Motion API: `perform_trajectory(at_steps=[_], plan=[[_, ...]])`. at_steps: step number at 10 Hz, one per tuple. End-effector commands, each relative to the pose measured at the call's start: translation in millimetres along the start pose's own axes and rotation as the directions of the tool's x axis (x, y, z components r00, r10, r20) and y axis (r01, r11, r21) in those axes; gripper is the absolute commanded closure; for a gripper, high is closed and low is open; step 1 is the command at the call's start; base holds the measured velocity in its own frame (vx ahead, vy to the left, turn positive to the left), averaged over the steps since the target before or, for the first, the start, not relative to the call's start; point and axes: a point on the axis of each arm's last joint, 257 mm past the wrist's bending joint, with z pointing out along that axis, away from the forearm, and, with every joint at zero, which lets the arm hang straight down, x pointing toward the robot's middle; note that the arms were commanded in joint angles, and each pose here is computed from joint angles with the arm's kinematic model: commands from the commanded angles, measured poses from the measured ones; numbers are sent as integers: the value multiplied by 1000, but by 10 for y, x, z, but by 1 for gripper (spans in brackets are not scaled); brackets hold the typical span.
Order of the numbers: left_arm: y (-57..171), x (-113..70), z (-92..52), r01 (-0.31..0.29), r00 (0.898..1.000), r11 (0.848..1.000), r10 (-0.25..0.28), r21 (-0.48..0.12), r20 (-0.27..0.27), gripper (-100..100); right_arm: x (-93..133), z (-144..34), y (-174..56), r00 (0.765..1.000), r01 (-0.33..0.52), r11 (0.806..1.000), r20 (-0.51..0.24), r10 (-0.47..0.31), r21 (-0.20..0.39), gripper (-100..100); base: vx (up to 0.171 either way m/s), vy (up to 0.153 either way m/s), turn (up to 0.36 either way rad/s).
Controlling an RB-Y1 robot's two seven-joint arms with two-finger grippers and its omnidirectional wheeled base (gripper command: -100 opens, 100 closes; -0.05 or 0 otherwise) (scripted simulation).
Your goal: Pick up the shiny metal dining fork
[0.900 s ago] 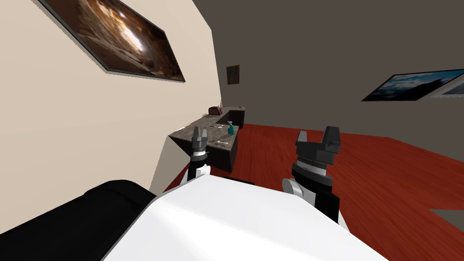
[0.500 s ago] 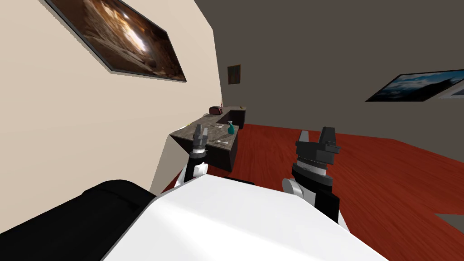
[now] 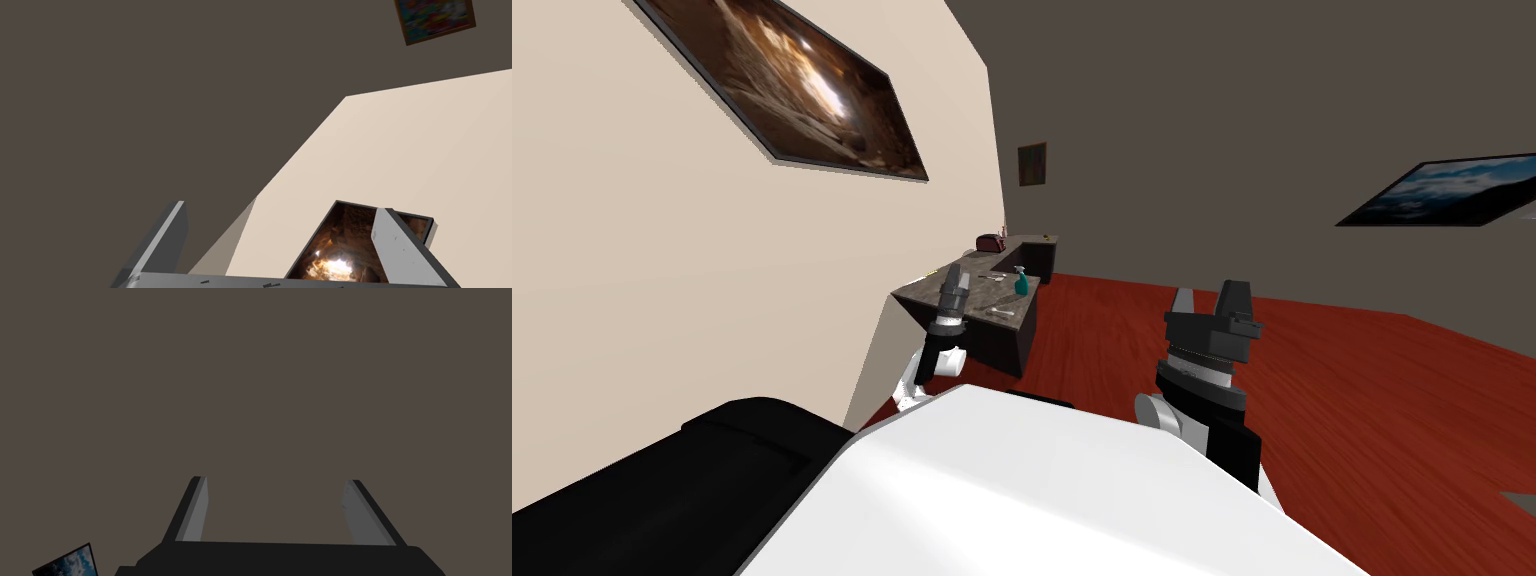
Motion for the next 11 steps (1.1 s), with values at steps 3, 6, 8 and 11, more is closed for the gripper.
perform_trajectory(at_steps=[3, 6, 8, 11], plan=[[99, -74, 166, -52, 999, 998, 52, -34, -10, -100, 0, 0, 0, 1000, 0, 1000, 0, 0, 0, 0, -8, -36, 38], [126, -219, 383, -120, 993, 992, 120, -43, -3, -100, 0, 0, 0, 1000, 0, 1000, 0, 0, 0, 0, -6, -51, 43], [221, -218, 377, -120, 993, 990, 119, -80, -8, -100, 0, 0, 0, 1000, 0, 1000, 0, 0, 0, 0, 0, -32, 13], [265, -406, 580, -179, 983, 978, 182, -105, 12, -100, 0, 0, 0, 1000, 0, 1000, 0, 0, 0, 0, -1, -40, 41]])
